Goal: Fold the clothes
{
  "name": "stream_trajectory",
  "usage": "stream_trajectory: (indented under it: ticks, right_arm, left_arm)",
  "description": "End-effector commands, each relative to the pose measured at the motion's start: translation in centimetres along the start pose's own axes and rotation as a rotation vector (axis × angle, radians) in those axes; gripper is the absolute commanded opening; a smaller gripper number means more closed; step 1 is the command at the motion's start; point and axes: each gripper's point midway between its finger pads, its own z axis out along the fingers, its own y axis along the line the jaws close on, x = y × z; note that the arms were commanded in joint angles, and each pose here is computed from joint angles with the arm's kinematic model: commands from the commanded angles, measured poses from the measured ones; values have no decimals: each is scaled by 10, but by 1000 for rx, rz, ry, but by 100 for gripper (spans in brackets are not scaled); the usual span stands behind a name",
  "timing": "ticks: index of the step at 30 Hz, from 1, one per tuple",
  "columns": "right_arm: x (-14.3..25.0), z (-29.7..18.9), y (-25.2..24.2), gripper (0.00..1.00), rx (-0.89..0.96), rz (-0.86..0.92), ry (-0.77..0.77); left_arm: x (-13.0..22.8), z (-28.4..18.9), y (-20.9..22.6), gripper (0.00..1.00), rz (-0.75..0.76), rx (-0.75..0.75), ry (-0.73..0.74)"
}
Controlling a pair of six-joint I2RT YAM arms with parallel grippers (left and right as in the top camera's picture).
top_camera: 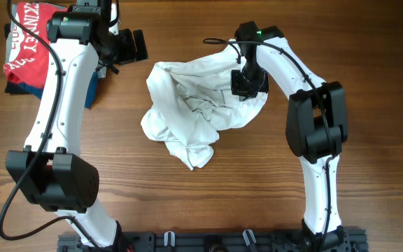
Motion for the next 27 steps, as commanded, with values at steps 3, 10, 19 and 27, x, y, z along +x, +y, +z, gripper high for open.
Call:
stream_trajectory:
  ticks: [3,10,19,27]
  right_arm:
    - [-41,-144,-3,4,-109,7,-378]
    - [-69,-233,-55,4,-139,91,-646]
    - [-82,-250,-144,4,-176,225,-705]
    - [-71,-226,-116,13,-236,133,-616]
  left_arm:
    - [2,7,-3,100,-10,20,20]
    - [13,5,-35,100,75,156,62]
    - [28,4,-90,100,309,211,35]
    - [21,5,-88,100,226,154,3]
